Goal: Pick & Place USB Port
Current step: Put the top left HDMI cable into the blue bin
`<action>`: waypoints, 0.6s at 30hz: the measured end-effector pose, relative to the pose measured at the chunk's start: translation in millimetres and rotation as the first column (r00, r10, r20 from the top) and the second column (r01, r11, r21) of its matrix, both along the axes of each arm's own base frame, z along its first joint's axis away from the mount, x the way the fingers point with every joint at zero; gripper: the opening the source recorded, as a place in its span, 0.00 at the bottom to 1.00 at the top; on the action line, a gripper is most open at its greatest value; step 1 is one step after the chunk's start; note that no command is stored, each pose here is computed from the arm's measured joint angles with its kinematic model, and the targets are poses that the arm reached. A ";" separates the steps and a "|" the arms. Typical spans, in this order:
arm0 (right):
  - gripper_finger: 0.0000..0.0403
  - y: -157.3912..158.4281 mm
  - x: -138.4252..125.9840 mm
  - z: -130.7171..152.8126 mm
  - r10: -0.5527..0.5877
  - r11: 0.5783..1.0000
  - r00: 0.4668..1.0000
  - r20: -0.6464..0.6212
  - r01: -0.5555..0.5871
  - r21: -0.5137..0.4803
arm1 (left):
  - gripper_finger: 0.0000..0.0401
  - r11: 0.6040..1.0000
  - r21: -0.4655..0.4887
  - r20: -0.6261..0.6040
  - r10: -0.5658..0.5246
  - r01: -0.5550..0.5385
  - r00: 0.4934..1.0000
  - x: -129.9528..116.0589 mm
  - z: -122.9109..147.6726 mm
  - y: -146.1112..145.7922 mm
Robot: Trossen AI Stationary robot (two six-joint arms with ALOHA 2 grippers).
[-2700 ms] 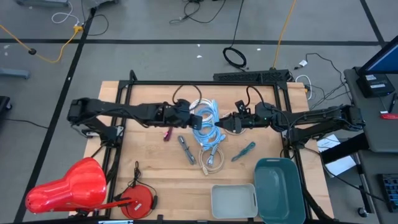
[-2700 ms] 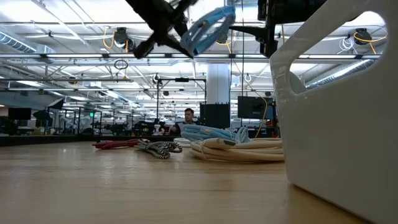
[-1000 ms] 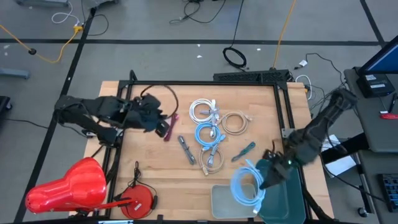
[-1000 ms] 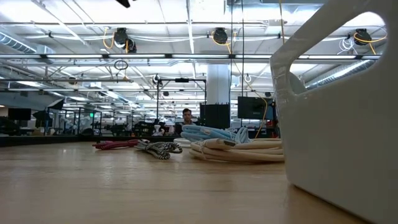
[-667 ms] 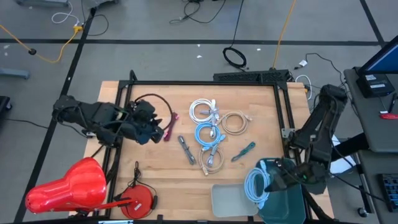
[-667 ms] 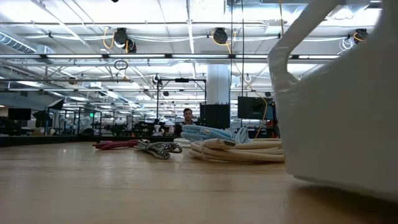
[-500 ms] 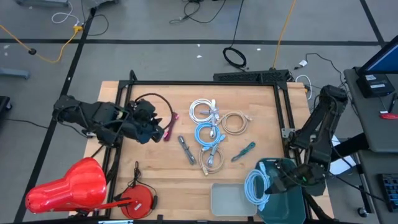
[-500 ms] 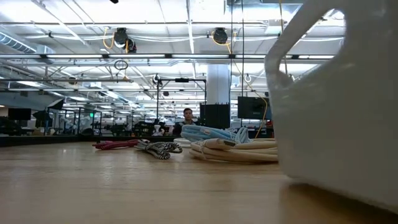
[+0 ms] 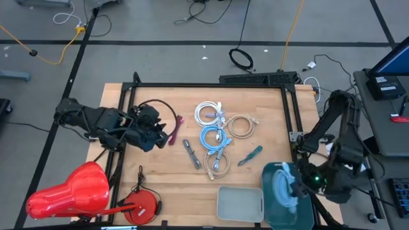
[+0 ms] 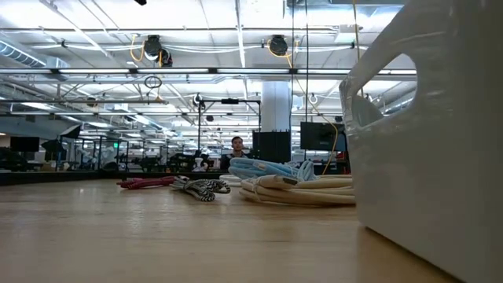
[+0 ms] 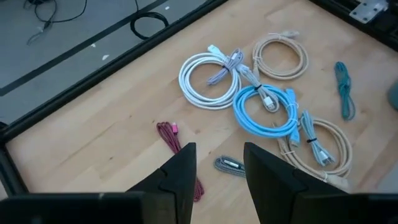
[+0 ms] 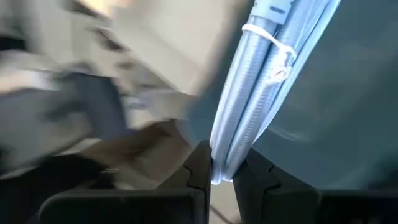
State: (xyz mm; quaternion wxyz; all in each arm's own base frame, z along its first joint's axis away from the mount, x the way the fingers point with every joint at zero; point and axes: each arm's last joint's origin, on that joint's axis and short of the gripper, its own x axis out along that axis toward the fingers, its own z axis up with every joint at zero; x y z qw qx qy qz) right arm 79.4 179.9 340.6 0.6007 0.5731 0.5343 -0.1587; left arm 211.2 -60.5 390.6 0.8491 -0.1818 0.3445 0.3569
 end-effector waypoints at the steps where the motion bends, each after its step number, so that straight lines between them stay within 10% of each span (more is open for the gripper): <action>1: 0.07 1.3 -0.6 0.2 0.011 1.000 0.999 -0.038 -0.012 -0.018 | 0.34 1.000 -0.003 -0.006 0.006 -0.006 1.000 0.1 -3.9 -1.3; 18: 0.07 33.8 7.0 -35.1 0.048 0.984 0.955 -0.294 -0.095 -0.150 | 0.34 0.994 -0.079 -0.078 0.069 -0.076 0.995 -2.1 -48.9 -16.5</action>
